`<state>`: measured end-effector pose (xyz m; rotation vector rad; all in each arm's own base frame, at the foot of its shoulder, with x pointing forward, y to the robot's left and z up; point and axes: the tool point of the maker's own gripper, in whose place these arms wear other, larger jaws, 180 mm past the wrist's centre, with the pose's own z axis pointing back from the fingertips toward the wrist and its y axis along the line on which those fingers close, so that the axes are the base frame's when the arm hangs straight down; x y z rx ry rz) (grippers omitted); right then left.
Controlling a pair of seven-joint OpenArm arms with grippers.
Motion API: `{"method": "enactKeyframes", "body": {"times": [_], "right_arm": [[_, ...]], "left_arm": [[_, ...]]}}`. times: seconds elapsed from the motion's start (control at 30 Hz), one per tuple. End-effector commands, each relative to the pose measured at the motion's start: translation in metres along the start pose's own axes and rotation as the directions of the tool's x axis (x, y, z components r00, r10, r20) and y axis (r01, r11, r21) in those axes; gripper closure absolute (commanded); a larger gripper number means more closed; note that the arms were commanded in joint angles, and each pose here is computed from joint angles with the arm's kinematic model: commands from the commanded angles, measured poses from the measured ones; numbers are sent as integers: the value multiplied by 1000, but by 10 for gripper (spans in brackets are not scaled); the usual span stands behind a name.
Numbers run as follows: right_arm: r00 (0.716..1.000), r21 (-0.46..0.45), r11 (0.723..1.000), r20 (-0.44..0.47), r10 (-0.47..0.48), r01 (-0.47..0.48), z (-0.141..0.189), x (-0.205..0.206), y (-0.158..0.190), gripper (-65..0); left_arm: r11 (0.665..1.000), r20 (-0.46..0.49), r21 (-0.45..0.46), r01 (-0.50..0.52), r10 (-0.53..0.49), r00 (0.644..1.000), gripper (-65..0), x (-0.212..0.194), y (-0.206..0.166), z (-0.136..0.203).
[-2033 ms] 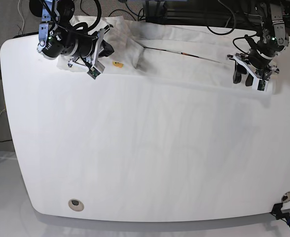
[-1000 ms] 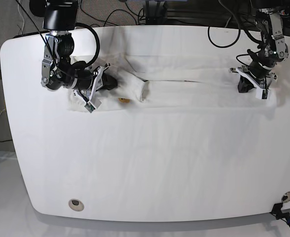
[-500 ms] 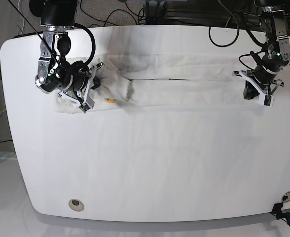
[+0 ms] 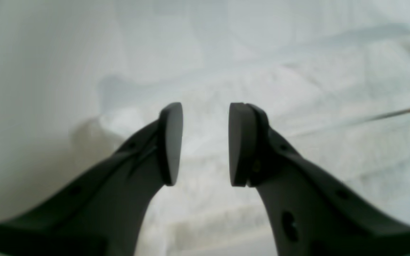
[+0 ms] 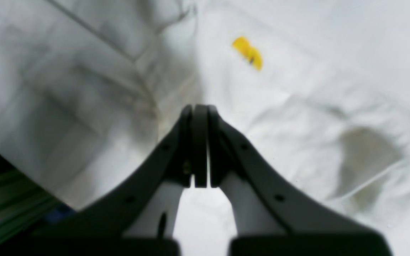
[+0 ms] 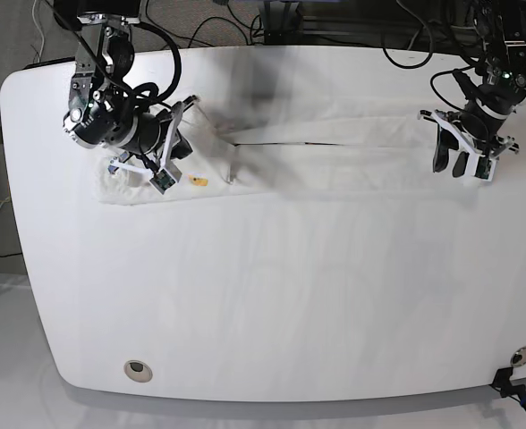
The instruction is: Fold the T-shirt properly
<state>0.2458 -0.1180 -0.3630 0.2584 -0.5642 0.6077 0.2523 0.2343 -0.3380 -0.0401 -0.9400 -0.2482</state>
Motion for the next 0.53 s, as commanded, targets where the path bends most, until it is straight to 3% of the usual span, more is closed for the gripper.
{"method": "enactKeyframes", "body": {"times": [0.0,0.17,0.27,0.5], "right_arm": [[1000,9,1000,17,-4,4,3,-6,7,0],[999,61,997,1,-55,54,-4,-23,31,0],[997,97,992,-8,-76,76,-8,-29,48,0],[1000,156,987,-6,-30,30,-16,-21,70,0]], "left_arm": [[999,25,43,2,-3,1000,-200,4,13,15],[992,-18,115,-53,56,998,-200,-23,30,36],[996,-59,85,-29,34,998,-199,-37,26,46],[995,-91,88,-48,56,994,-199,-52,22,52]]}}
